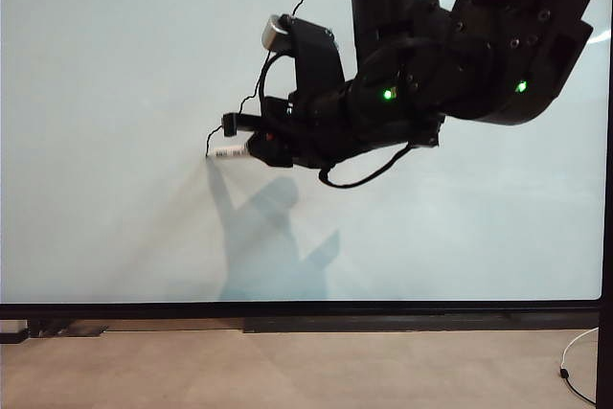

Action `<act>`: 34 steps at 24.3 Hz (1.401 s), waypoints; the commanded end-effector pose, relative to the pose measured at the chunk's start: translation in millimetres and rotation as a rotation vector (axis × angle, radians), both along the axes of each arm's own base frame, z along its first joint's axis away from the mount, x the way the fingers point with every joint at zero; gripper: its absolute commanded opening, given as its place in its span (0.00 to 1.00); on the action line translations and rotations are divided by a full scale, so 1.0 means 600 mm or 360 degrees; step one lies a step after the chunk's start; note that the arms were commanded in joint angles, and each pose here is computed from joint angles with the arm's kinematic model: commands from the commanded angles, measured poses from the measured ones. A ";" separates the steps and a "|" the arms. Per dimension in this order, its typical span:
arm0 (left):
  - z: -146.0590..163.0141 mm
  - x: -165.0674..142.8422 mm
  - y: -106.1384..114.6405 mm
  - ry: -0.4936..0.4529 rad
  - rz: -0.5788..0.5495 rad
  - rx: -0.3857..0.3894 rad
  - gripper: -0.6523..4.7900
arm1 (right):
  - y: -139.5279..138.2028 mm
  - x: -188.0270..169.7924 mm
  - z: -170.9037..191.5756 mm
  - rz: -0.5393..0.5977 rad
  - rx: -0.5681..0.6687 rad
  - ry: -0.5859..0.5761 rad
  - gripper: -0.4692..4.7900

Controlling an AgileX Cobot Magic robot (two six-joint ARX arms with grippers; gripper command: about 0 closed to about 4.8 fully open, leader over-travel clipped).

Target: Pick up the pen on the shelf to the right of the whiteboard and draw a triangle.

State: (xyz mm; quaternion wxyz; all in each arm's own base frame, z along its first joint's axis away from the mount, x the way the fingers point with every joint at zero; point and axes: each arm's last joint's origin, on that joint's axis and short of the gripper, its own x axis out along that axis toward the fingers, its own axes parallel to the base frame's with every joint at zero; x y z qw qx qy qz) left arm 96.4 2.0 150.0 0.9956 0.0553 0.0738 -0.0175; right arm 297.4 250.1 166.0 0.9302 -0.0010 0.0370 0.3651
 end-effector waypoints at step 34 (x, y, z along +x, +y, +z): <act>0.004 0.000 0.000 -0.0024 -0.0006 0.0001 0.11 | -0.006 0.010 -0.007 -0.0105 0.0036 -0.0023 0.08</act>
